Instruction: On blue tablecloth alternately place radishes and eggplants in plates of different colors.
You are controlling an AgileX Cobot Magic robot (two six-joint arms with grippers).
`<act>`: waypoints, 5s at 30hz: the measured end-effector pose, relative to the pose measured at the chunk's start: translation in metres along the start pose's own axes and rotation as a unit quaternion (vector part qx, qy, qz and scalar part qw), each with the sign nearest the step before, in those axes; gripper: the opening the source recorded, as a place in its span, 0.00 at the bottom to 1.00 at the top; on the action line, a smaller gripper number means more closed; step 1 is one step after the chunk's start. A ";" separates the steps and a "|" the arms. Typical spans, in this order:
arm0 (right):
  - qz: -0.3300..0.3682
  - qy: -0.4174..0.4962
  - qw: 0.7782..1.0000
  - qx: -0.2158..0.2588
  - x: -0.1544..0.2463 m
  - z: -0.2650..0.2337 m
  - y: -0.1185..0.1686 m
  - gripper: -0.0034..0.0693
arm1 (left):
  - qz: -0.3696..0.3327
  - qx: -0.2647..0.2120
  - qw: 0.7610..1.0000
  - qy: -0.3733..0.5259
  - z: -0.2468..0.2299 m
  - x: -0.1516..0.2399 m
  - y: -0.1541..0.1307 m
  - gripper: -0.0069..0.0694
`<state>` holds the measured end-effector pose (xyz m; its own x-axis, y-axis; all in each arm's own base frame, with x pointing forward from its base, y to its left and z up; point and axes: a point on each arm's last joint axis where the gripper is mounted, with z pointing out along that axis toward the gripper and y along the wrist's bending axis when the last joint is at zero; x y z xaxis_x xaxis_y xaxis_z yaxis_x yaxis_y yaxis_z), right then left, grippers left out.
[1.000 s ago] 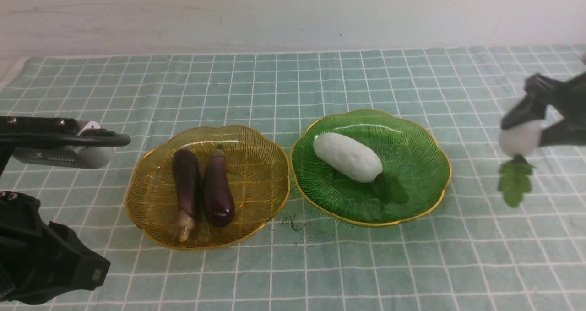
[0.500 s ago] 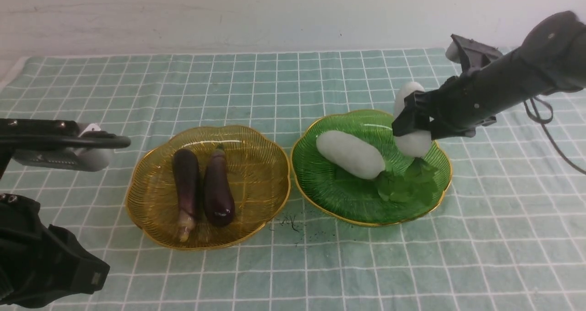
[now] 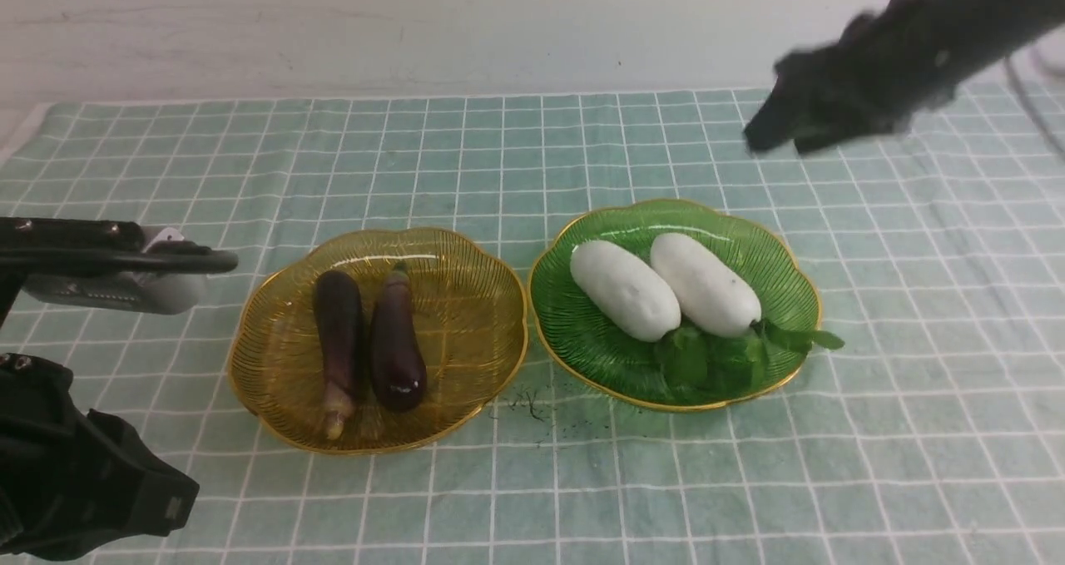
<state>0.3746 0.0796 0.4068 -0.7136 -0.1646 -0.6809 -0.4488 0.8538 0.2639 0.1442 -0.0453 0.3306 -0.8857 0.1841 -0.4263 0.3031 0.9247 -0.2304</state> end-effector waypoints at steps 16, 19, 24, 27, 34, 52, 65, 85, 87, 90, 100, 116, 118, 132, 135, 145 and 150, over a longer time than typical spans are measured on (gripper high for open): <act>-0.115 -0.353 0.921 0.117 0.134 -0.272 0.127 0.03 | 0.000 -0.004 1.000 -0.028 0.000 -0.005 0.001 0.08; -0.100 -0.428 0.888 0.131 0.183 -0.270 0.125 0.03 | 0.000 -0.006 0.999 -0.037 0.000 -0.007 0.001 0.08; -0.079 -0.558 0.810 0.161 0.279 -0.227 0.100 0.03 | -0.002 -0.008 0.998 -0.065 -0.001 -0.012 0.001 0.08; -0.072 -0.583 0.793 0.162 0.301 -0.212 0.093 0.03 | -0.004 -0.003 0.998 -0.066 -0.001 -0.012 0.001 0.08; -0.062 -0.641 0.747 0.168 0.319 -0.203 0.084 0.03 | 0.024 0.012 0.988 -0.152 -0.012 0.002 -0.007 0.08; -0.061 -0.643 0.745 0.168 0.319 -0.204 0.084 0.03 | 0.071 -0.004 0.877 -0.475 -0.050 0.124 -0.022 0.08; -0.061 -0.643 0.745 0.167 0.319 -0.204 0.084 0.03 | 0.111 -0.064 0.862 -0.491 -0.042 0.136 -0.014 0.08; -0.060 -0.643 0.745 0.167 0.319 -0.203 0.084 0.03 | 0.040 -0.195 0.907 -0.372 0.093 0.160 0.049 0.08; -0.060 -0.643 0.745 0.167 0.319 -0.203 0.084 0.03 | 0.044 -0.194 0.901 -0.386 0.093 0.158 0.049 0.08; -0.060 -0.643 0.745 0.167 0.319 -0.203 0.084 0.03 | 0.047 -0.195 0.895 -0.398 0.092 0.157 0.049 0.08; -0.060 -0.643 0.745 0.167 0.319 -0.203 0.084 0.03 | 0.048 -0.195 0.893 -0.402 0.091 0.156 0.048 0.08; -0.148 -0.577 0.768 0.233 0.321 -0.194 0.083 0.03 | 0.048 -0.195 0.893 -0.403 0.091 0.156 0.048 0.08; -0.174 -0.540 0.783 0.254 0.323 -0.188 0.081 0.03 | 0.048 -0.195 0.893 -0.403 0.091 0.156 0.048 0.08; -0.124 -0.297 0.898 0.299 0.385 -0.070 0.022 0.03 | 0.048 -0.195 0.893 -0.402 0.092 0.156 0.048 0.08; -0.045 -0.286 0.913 0.288 0.396 -0.058 0.015 0.03 | 0.048 -0.195 0.893 -0.402 0.092 0.156 0.048 0.08; -0.007 -0.297 0.911 0.286 0.396 -0.058 0.014 0.03 | 0.048 -0.195 0.894 -0.400 0.092 0.157 0.049 0.08; -0.003 -0.298 0.911 0.286 0.396 -0.058 0.014 0.03 | 0.048 -0.195 0.895 -0.399 0.093 0.157 0.049 0.08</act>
<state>0.0539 -0.0024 0.1805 -0.2173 -0.0179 -0.9759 0.0228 0.9995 -0.0234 0.0527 -0.0023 0.1716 -0.2817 0.1155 -0.9525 0.0800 0.9921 0.0966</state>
